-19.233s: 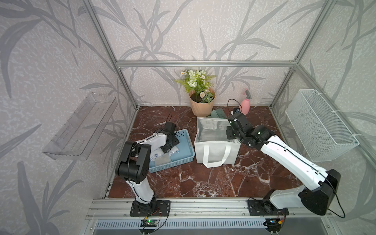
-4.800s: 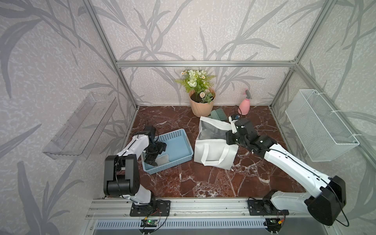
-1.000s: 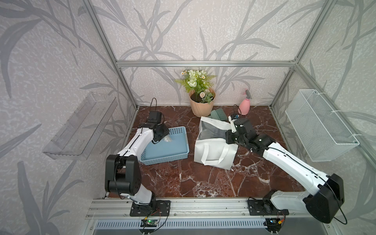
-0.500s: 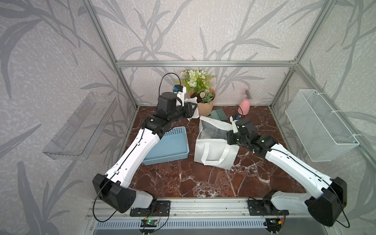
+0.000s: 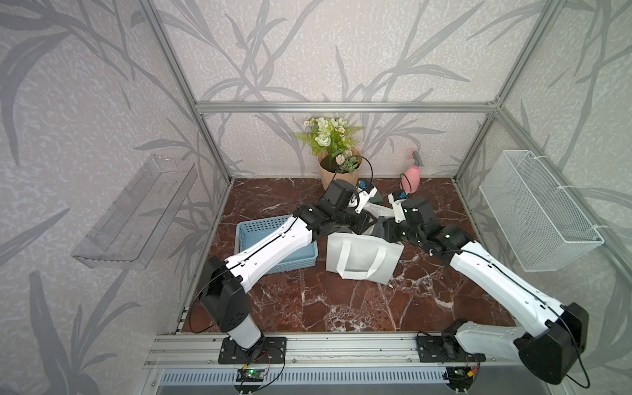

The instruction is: Place the ice pack in the delivery bag

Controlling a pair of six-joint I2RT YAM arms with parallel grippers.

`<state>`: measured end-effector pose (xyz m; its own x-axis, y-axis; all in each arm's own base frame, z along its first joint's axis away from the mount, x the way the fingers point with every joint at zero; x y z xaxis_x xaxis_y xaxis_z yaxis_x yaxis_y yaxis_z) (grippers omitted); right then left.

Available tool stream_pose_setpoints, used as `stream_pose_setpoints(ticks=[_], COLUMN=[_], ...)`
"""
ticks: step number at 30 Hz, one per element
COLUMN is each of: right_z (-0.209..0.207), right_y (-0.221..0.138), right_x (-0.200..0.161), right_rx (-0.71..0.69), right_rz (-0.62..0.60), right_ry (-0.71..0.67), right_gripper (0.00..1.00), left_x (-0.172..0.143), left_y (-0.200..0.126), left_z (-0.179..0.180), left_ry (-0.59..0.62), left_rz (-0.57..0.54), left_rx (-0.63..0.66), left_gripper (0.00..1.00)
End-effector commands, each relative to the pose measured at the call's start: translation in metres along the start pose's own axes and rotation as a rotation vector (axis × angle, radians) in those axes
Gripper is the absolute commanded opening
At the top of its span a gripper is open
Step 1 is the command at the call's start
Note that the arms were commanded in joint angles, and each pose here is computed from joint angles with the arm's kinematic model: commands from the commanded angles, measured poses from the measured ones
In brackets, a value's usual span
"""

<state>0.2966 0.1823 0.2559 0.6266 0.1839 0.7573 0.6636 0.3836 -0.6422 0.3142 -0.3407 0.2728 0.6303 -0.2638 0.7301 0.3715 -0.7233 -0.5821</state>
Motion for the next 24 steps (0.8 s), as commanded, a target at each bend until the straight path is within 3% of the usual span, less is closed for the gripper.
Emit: stream_pose_setpoints(ticks=[1, 7, 10, 11, 12, 14, 16, 24], right_z=[0.012, 0.016, 0.015, 0.014, 0.014, 0.014, 0.011, 0.002], right_y=[-0.015, -0.017, -0.015, -0.015, -0.014, -0.013, -0.012, -0.011], right_x=[0.014, 0.011, 0.008, 0.008, 0.006, 0.004, 0.003, 0.007], right_rx=[0.085, 0.115, 0.110, 0.110, 0.107, 0.105, 0.091, 0.043], right_rz=[-0.053, -0.064, -0.056, -0.056, -0.051, -0.045, -0.043, -0.035], right_ry=[-0.045, -0.059, -0.051, -0.047, -0.045, -0.044, -0.043, -0.065], right_gripper=[0.07, 0.08, 0.08, 0.08, 0.08, 0.08, 0.08, 0.08], left_x=[-0.021, -0.058, -0.064, -0.065, -0.064, -0.058, -0.048, 0.020], left_y=[0.015, 0.044, 0.051, 0.051, 0.051, 0.048, 0.042, -0.016], left_z=[0.008, 0.027, 0.034, 0.034, 0.034, 0.032, 0.029, 0.017], left_ry=[0.090, 0.121, 0.103, 0.103, 0.102, 0.094, 0.097, 0.075], left_rz=[0.121, 0.315, 0.336, 0.335, 0.331, 0.312, 0.273, 0.056], left_rx=[0.013, 0.072, 0.105, 0.103, 0.101, 0.103, 0.107, 0.167], left_gripper=[0.22, 0.35, 0.50, 0.50, 0.53, 0.69, 0.76, 0.79])
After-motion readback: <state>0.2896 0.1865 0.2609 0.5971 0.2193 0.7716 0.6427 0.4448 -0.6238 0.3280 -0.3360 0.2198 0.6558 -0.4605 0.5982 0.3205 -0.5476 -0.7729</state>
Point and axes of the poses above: each gripper's point midway between its finger pads, its own y axis out along the fingers, its own z axis along the line the jaws close on, x = y × z, the point moved 3 cm from there along -y, back along the fingers, and after that the axes turned 9 degrees about -y, right-handed, at the moved point
